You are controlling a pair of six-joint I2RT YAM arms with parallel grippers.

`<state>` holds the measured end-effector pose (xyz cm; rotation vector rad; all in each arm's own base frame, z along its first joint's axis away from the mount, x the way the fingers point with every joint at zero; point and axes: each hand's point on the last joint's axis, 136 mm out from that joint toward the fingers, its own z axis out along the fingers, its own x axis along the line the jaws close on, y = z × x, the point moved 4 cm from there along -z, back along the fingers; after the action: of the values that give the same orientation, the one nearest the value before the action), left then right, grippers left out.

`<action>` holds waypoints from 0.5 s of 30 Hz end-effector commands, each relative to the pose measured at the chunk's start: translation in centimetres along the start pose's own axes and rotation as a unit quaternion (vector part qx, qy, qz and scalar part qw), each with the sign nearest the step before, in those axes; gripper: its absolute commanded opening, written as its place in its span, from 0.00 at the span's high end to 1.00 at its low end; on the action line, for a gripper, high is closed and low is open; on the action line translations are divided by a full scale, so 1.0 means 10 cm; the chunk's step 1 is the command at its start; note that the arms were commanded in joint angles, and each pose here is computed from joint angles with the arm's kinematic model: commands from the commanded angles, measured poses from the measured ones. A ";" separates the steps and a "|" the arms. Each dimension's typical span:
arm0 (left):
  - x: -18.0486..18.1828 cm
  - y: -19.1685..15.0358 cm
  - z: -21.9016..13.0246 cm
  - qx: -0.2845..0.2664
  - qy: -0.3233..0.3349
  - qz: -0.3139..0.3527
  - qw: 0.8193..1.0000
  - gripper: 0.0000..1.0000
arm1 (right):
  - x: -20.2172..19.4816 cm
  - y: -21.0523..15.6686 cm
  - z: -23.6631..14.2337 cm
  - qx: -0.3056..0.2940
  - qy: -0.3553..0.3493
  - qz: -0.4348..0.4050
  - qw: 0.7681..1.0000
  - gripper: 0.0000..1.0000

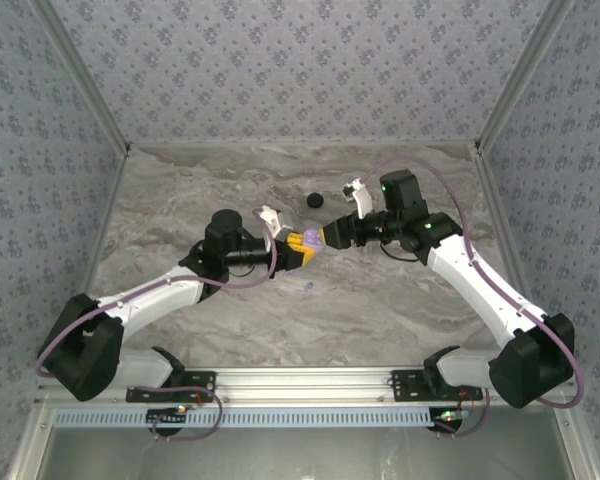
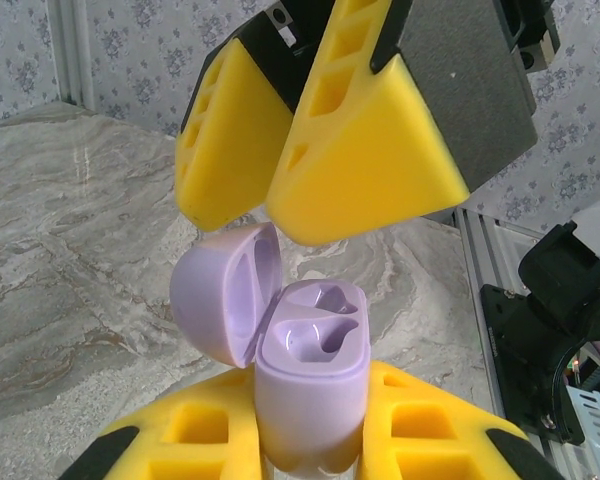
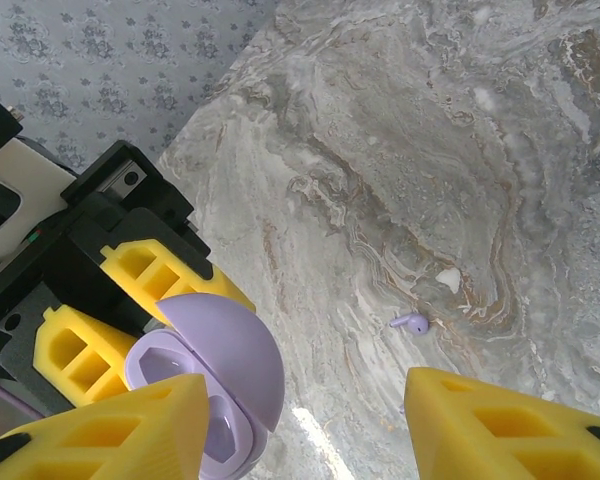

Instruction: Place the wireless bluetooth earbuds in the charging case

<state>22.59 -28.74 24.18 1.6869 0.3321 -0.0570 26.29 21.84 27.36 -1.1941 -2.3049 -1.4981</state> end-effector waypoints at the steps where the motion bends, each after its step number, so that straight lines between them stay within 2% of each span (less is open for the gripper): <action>1: -0.04 0.14 0.03 -0.018 -0.013 0.021 1.000 0.81 | 0.08 0.02 -0.01 0.007 0.016 -0.011 1.000 0.44; 15: -0.02 0.15 0.03 -0.024 -0.007 0.014 1.000 0.81 | 0.13 -0.01 0.05 0.013 0.034 -0.015 0.999 0.44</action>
<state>22.73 -28.79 24.09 1.6851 0.3381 -0.0560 25.67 22.47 26.95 -1.1514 -2.3003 -1.4642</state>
